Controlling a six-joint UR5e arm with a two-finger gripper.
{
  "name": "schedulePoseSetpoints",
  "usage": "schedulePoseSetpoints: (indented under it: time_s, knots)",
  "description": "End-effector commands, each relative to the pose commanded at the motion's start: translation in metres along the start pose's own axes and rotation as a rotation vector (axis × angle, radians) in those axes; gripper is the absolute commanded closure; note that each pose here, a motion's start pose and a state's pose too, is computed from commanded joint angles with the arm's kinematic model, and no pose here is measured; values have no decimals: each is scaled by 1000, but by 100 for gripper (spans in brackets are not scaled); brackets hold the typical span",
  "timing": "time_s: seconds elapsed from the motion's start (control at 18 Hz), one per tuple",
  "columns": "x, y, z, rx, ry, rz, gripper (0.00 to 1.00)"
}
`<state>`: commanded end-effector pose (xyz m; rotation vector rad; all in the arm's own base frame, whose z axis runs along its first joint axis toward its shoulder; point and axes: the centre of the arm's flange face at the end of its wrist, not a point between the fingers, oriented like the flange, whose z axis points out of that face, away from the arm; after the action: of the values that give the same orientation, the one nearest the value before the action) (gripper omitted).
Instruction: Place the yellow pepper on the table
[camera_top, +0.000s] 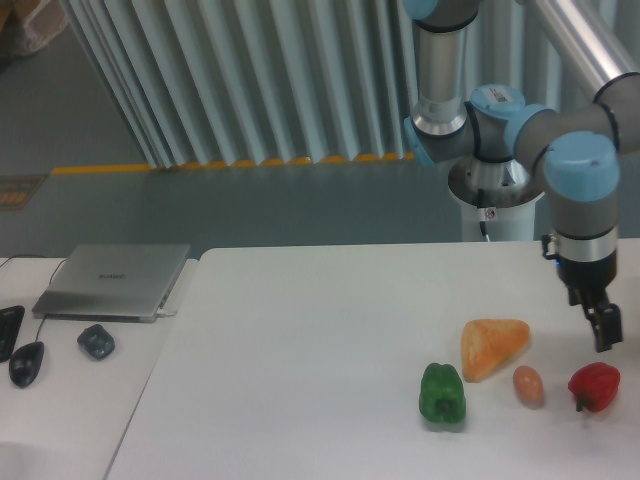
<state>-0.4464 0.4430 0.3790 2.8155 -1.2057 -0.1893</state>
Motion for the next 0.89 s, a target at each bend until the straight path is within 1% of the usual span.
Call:
schedulePoseSetpoints:
  time_s: [0.11, 0.22, 0.33, 0.5, 0.72, 0.89]
  knots:
    - [0, 17, 1, -3, -1, 20, 0]
    - [-1, 22, 1, -6, -6, 33, 0]
    - [0, 37, 2, -10, -4, 76, 0]
    - [1, 45, 7, -16, 7, 219, 0]
    - [5, 72, 12, -14, 20, 360, 0]
    - [10, 90, 20, -21, 41, 502, 0]
